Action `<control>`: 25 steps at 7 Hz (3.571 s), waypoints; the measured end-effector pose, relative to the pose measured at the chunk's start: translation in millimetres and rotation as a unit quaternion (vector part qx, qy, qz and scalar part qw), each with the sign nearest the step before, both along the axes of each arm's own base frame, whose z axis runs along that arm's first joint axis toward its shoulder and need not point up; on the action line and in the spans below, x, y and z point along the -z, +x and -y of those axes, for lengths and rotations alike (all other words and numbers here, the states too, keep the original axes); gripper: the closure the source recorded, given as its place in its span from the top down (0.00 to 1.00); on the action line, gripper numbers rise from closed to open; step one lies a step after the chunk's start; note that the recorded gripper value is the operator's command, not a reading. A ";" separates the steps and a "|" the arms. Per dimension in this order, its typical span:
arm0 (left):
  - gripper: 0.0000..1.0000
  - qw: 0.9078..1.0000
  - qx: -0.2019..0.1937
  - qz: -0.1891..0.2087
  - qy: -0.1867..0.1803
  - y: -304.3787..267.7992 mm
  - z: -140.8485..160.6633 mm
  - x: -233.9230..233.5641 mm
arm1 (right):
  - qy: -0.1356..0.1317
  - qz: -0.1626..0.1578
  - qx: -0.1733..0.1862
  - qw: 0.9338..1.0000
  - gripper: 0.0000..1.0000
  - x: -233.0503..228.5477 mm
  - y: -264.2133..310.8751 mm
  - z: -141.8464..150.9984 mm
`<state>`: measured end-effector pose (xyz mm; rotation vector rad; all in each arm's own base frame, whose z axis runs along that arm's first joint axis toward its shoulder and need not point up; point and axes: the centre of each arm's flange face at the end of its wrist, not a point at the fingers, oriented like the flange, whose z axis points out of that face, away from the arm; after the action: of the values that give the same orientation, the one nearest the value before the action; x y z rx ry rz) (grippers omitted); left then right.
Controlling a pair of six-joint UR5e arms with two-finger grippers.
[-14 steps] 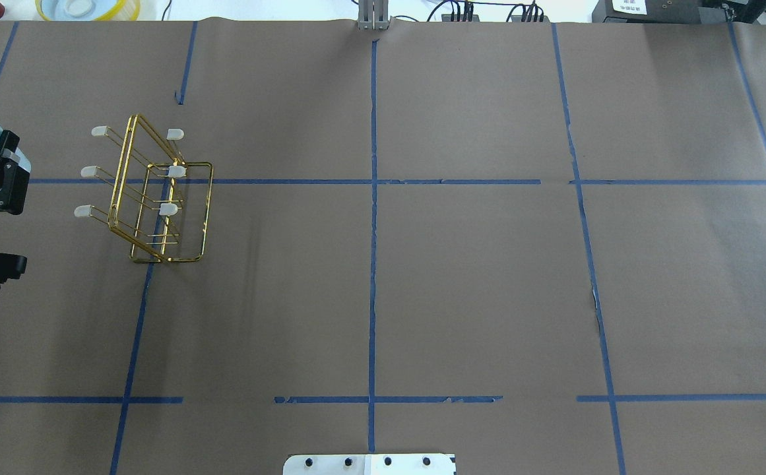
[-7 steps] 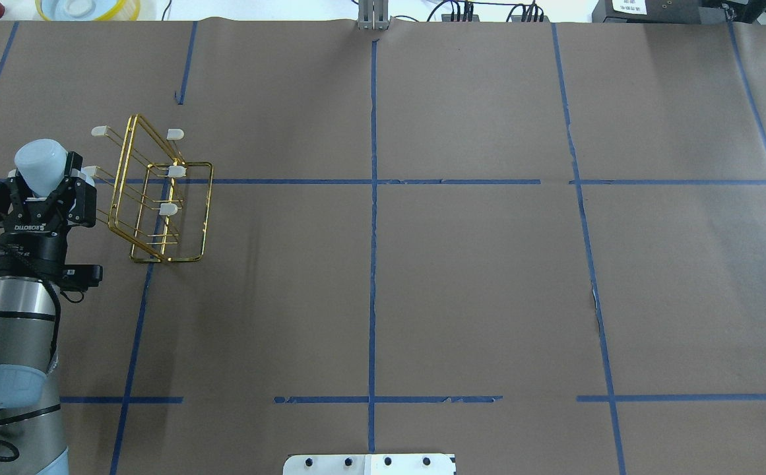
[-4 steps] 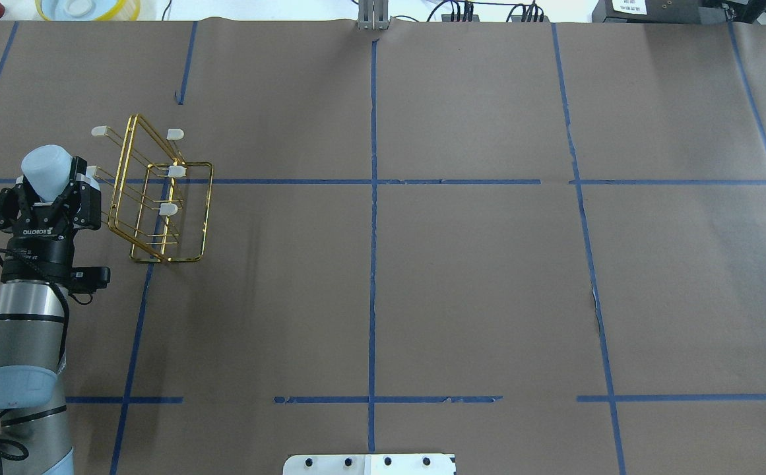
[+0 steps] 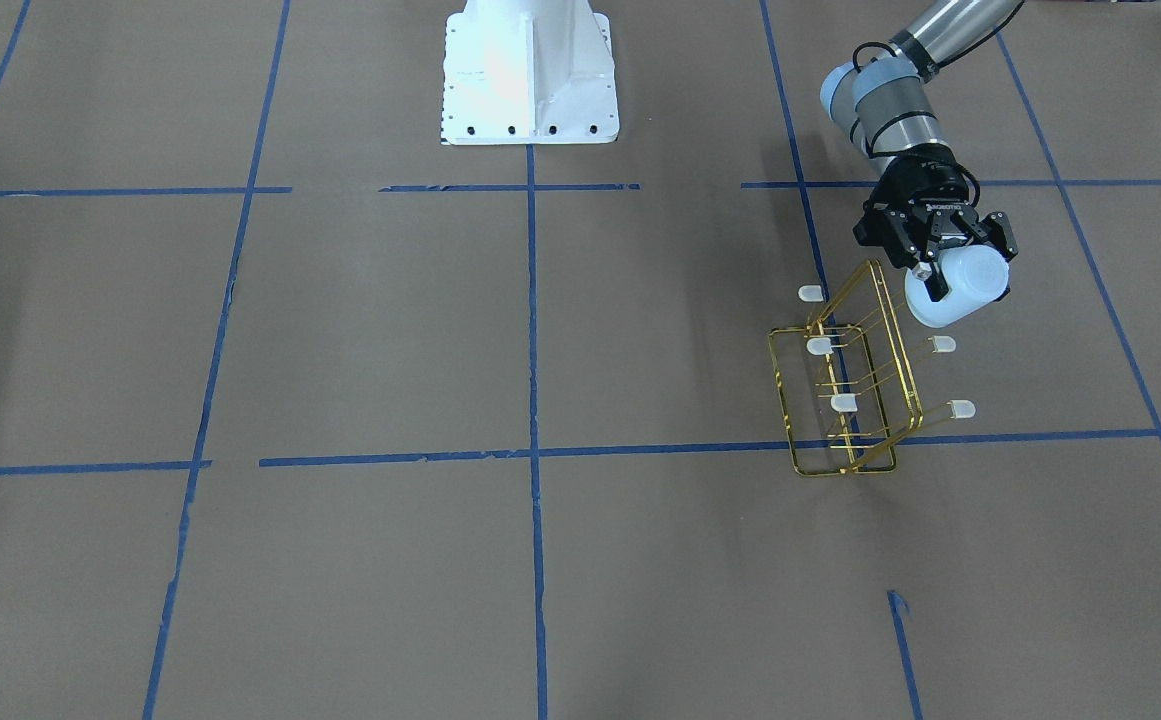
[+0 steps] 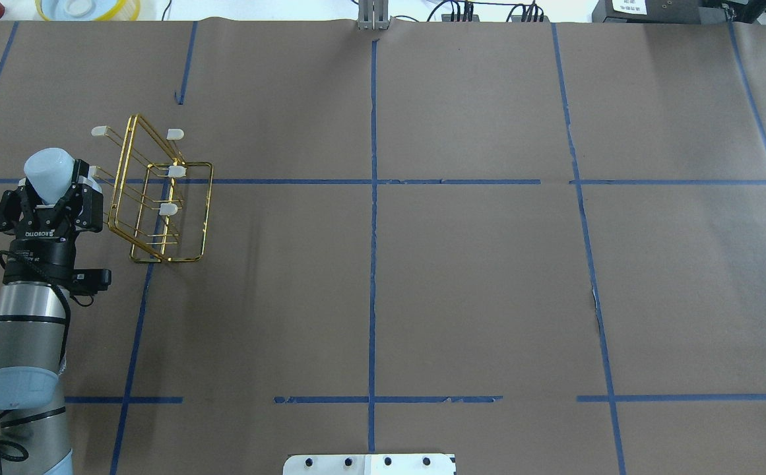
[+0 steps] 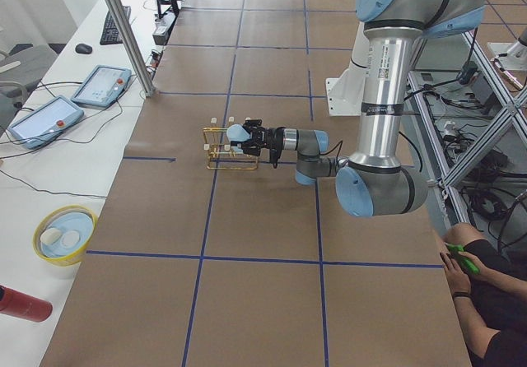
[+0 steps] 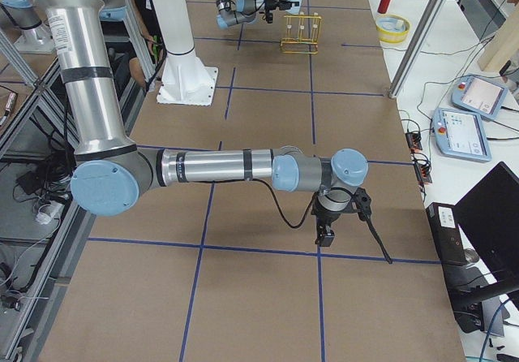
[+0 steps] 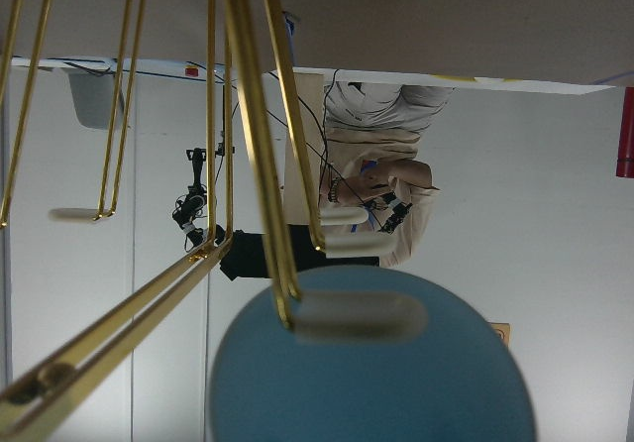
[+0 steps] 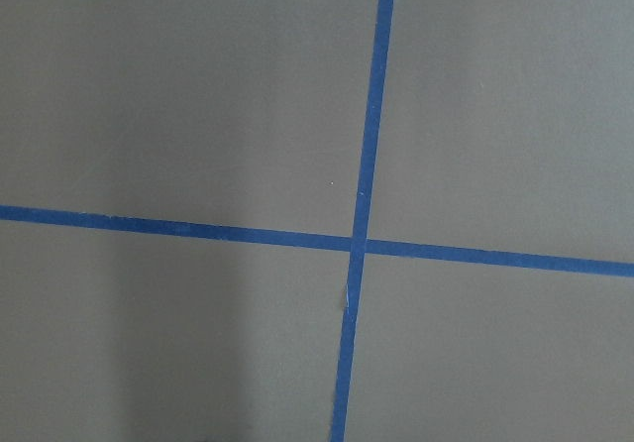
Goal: Hang cup on cup holder
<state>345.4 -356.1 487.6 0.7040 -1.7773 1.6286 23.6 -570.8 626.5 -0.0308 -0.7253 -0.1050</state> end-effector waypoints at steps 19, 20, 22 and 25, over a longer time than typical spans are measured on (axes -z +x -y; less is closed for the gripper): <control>1.00 0.740 -0.149 0.640 0.146 -129.2 60.1 108.7 | 0.000 0.000 0.000 1.000 1.00 0.1 0.0 0.1; 1.00 0.702 -0.173 0.675 0.148 -145.0 76.8 104.3 | 0.000 0.000 0.000 1.000 1.00 0.0 -0.2 0.0; 1.00 0.600 -0.230 0.751 0.153 -181.2 96.9 75.4 | 0.000 0.000 0.000 1.000 1.00 0.1 -0.2 0.0; 1.00 0.418 -0.299 0.839 0.179 -271.5 99.4 18.2 | 0.000 0.000 0.000 1.000 1.00 0.1 0.0 0.0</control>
<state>73.9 -455.5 469.5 -0.9202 -3.5342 2.7986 23.6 -570.9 626.4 -0.0300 -0.7253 -0.1053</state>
